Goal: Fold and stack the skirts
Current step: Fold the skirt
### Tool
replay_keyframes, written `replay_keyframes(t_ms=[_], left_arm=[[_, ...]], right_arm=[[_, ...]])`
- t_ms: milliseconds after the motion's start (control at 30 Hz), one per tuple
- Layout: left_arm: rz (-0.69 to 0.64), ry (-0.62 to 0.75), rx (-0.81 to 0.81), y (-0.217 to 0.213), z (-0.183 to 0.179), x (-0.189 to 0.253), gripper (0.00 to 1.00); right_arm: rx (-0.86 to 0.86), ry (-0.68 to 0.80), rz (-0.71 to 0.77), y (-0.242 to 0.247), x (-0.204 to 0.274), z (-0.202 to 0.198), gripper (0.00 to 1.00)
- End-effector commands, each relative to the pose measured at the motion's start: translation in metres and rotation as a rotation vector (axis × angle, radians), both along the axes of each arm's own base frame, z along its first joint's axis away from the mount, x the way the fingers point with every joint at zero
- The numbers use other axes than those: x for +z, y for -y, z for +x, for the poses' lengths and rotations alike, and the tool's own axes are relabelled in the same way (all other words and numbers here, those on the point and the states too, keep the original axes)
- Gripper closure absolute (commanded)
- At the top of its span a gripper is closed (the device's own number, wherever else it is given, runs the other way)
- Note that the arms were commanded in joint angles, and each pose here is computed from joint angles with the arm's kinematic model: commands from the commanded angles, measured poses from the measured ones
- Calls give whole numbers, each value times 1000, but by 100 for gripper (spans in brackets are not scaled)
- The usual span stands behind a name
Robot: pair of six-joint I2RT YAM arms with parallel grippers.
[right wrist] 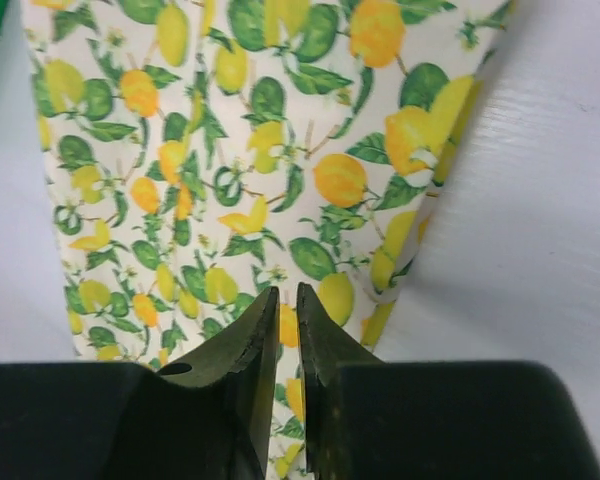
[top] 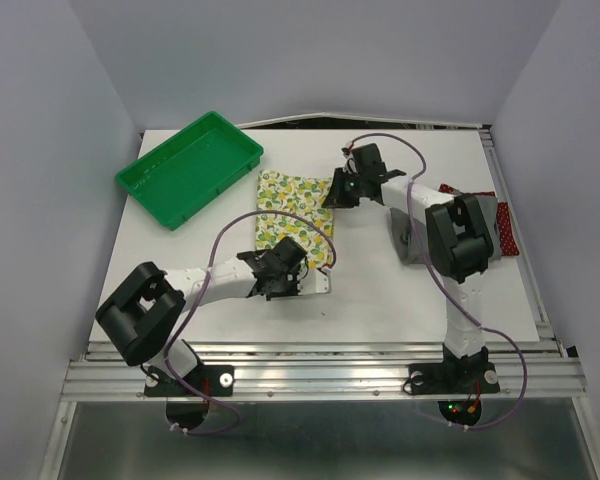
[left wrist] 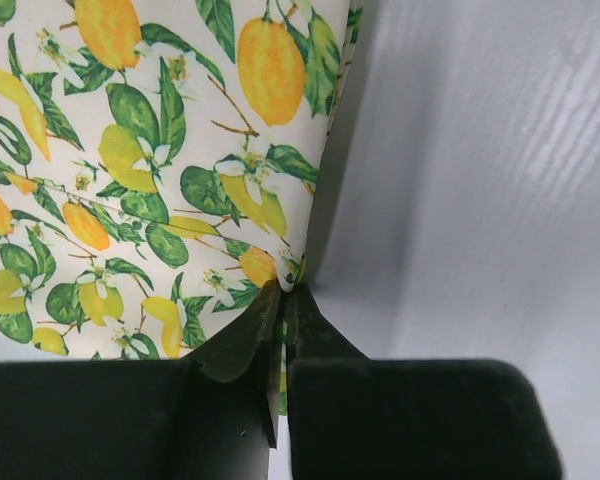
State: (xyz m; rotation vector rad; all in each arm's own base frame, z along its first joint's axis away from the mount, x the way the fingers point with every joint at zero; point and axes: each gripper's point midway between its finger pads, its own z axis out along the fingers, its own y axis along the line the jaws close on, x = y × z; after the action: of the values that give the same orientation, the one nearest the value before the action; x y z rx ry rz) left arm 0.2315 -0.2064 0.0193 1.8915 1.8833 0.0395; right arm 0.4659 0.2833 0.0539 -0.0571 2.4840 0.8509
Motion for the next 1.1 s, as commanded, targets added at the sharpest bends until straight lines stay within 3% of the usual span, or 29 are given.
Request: replay_keyframes(t_ms=[0,67,233,467,633,1000,1067], left_arm=[[-26,-128,-35,6,-19,7,100],[-31,-154,-40,9,-20,14,100],[-35,-204,-46,12,-21,24,100],[-9,-184,-14,9,-9,22,100],[-71,-132,22,18,-1,22,56],[-26,-212,-45,24,-23,-11,54],[-18,-225,-56,24,-28,-15,48]], right_arm=[[118,124,61,-15,68,-12,80],[168,133,67,-29,74,-25,75],[299,71,145,-60,75,-70,73],[399,-131,157,-76,10,-126,77],[397,-265,98,-69,-47,-145,81],[357,-302,29,-60,-77,-144,83],[357,-301,25,-59,-77,-144,83]])
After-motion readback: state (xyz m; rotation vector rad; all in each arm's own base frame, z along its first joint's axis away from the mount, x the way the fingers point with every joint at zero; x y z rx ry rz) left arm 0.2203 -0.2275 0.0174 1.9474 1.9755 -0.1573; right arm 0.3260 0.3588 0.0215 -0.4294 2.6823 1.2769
